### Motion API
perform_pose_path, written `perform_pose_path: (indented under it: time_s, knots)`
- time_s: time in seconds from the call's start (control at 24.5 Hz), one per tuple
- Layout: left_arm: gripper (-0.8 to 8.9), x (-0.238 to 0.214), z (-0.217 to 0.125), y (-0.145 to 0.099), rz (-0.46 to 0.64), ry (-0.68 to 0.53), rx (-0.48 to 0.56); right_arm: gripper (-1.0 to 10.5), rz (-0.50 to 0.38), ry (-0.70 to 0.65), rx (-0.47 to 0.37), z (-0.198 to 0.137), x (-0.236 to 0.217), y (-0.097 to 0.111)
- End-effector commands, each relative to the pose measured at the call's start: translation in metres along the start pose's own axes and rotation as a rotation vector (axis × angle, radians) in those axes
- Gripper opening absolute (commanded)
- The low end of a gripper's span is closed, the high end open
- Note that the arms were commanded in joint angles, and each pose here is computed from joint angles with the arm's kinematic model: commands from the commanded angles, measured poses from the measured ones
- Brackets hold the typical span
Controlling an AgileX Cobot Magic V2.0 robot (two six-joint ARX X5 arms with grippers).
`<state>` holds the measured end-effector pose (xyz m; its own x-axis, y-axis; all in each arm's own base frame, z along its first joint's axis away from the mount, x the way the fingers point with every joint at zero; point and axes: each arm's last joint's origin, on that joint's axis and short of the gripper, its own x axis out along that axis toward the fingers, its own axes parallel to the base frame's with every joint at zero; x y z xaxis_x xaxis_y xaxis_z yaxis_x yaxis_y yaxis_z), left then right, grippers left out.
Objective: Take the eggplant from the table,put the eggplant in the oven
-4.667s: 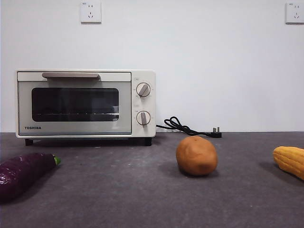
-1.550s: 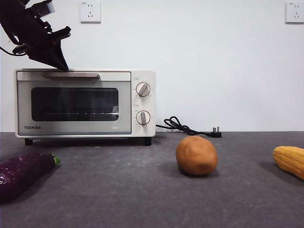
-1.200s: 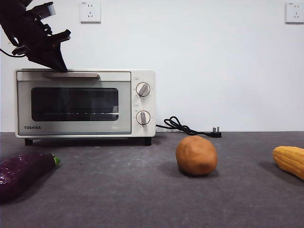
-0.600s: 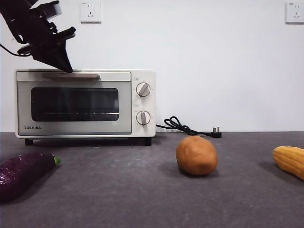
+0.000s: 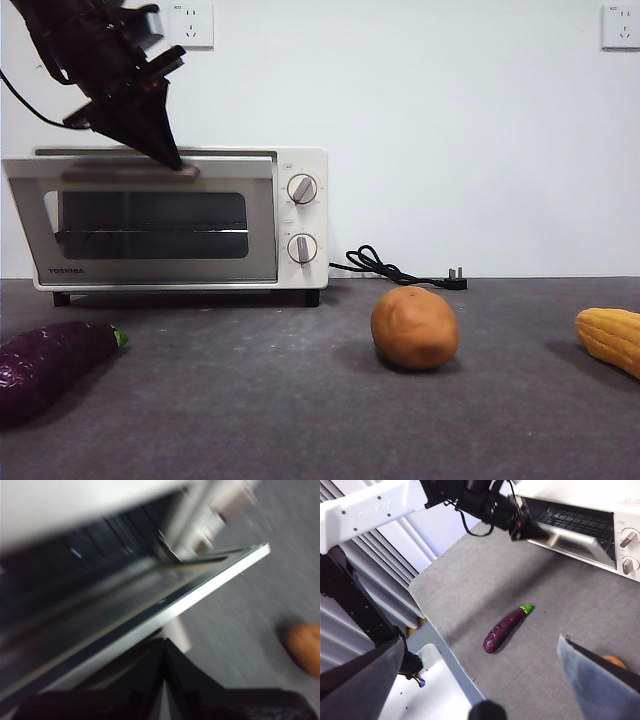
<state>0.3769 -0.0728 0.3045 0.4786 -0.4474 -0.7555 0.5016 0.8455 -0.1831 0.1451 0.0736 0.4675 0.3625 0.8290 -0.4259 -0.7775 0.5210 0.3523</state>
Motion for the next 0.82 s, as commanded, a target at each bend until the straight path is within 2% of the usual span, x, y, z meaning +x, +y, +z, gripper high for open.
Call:
perform_pose_path:
  time_s: [0.04,0.45,0.82]
  knots:
    - [-0.06,0.026,-0.014,-0.003,-0.052,0.109,-0.011,6.0,0.004,-0.004,-0.019,0.001,0.0,0.0]
    - [-0.06,0.033,-0.018,-0.032,-0.117,0.197,0.019,6.0,0.004,-0.004,-0.019,0.001,0.0,0.0]
    - [-0.06,0.037,-0.02,-0.046,-0.14,0.232,0.035,6.0,0.004,-0.004,-0.018,0.001,0.0,0.0]
